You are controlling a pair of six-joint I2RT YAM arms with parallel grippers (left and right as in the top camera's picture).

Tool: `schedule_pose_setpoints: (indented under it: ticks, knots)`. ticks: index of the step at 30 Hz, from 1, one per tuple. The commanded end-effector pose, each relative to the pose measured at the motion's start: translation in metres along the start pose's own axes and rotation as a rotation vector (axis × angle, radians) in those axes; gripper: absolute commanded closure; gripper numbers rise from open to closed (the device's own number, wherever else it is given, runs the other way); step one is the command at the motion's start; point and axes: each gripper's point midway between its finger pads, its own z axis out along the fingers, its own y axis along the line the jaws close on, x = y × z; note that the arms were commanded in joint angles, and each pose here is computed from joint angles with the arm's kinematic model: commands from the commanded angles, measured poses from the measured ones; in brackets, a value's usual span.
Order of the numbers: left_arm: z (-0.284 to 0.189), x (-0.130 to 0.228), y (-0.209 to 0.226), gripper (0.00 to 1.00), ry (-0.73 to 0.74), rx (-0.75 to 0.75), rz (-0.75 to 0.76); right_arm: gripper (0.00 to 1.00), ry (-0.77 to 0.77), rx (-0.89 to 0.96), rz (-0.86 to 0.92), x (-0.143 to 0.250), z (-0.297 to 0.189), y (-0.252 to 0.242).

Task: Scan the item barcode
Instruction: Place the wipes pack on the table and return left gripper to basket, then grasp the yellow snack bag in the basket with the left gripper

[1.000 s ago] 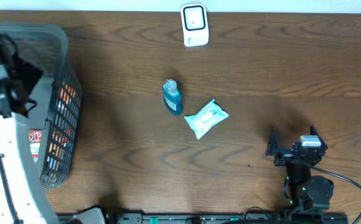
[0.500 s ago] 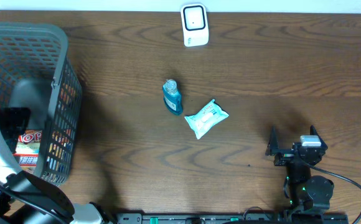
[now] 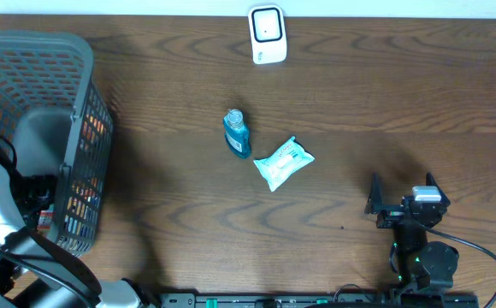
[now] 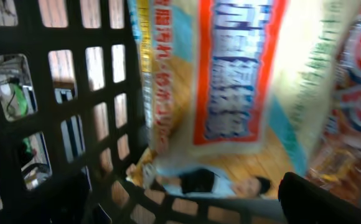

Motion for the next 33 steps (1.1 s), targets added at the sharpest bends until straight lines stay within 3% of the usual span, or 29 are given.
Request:
schedule_pose_setpoints:
  ticks: [1,8,16,17,21,22,27,33]
  knots:
    - [0.007,-0.006,0.01,0.02,-0.01,-0.025,-0.011,0.01,0.002,-0.008,0.009,0.001,0.0,0.002]
    - [0.029,-0.015,0.001,0.02,-0.042,0.029,0.02,0.01,0.002,-0.008,0.009,0.001,0.0,0.002]
    - [0.083,0.014,-0.016,0.02,0.025,0.147,0.024,0.01,0.002,-0.008,0.009,0.001,0.0,0.002]
    - [0.088,0.016,-0.015,0.11,0.026,0.145,0.024,0.01,0.002,-0.008,0.009,0.001,0.0,0.002]
    - [0.088,0.016,-0.015,0.81,0.022,0.151,0.014,0.01,0.002,-0.008,0.009,0.001,0.0,0.002]
    - [0.083,0.013,-0.017,0.92,0.01,0.164,0.012,0.01,0.002,-0.008,0.009,0.001,0.0,0.002]
    - [0.03,-0.009,-0.037,0.92,-0.089,0.32,-0.003,0.01,0.002,-0.008,0.009,0.001,0.0,0.002]
    - [-0.109,-0.037,-0.063,0.92,-0.291,0.704,0.0,0.01,0.002,-0.008,0.009,0.001,0.0,0.002]
